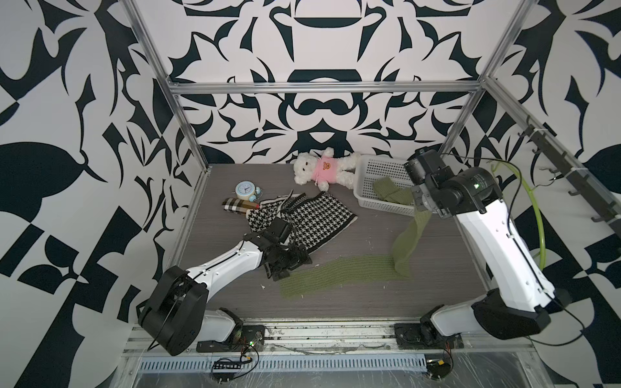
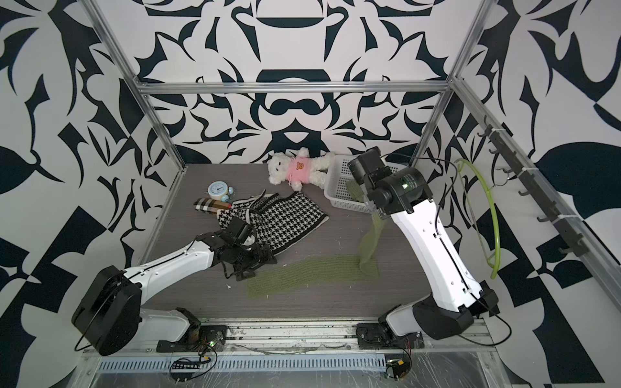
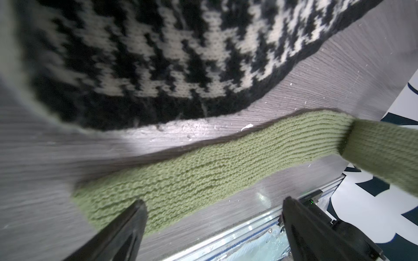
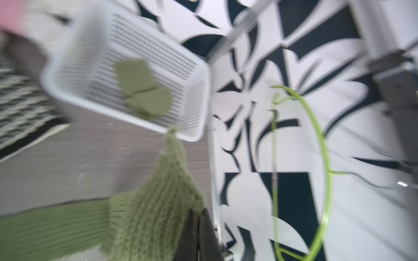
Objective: Roll up the scarf and place it into the basket
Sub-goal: Flatten out the scarf at the center of the board.
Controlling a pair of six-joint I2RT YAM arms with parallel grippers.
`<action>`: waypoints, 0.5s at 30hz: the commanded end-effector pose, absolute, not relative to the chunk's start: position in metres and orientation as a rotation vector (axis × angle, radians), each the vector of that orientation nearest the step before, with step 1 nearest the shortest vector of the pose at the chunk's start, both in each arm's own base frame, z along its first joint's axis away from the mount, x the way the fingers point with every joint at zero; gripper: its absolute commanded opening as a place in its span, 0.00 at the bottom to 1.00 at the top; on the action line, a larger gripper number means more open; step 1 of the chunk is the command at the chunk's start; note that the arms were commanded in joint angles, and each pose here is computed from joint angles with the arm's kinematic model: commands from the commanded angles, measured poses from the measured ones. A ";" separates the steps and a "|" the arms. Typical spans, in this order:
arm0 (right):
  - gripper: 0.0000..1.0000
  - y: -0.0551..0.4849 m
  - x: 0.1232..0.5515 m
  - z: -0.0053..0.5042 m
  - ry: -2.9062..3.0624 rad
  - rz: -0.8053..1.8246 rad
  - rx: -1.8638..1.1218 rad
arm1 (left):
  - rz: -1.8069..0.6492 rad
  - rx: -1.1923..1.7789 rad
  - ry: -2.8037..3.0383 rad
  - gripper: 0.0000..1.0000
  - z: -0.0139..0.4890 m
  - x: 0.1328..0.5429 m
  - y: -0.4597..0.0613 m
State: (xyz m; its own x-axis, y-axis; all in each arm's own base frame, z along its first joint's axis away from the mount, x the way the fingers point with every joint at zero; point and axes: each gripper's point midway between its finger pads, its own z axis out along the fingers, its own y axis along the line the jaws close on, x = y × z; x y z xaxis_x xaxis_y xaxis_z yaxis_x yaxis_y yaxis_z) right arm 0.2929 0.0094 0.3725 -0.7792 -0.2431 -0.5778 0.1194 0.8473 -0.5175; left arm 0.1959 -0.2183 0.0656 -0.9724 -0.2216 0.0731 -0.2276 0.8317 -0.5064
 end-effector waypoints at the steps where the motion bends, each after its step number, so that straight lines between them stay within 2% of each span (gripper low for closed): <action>1: 0.00 -0.028 0.294 0.387 2.320 -0.921 -0.039 | 0.839 0.332 -2.979 0.99 0.065 0.194 -0.223; 5: 0.00 -0.039 0.295 0.396 2.296 -0.923 0.020 | 0.850 0.316 -2.959 0.99 0.062 0.196 -0.229; 11: 0.00 -0.027 0.304 0.382 2.341 -0.839 -0.034 | 0.862 0.283 -2.914 0.99 0.052 0.194 -0.238; 15: 0.00 -0.006 0.315 0.367 2.389 -0.689 -0.106 | 0.817 0.265 -2.887 0.99 0.039 0.191 -0.236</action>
State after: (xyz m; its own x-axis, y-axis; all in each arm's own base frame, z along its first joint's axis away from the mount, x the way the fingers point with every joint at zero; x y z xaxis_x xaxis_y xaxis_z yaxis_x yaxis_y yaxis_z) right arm 0.3089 -0.0190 0.3675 -0.8139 -0.2372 -0.5304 0.1317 0.8138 -0.5660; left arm 0.1908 -0.2326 0.0413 -0.9732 -0.1668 0.1585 -0.2246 0.8374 -0.4983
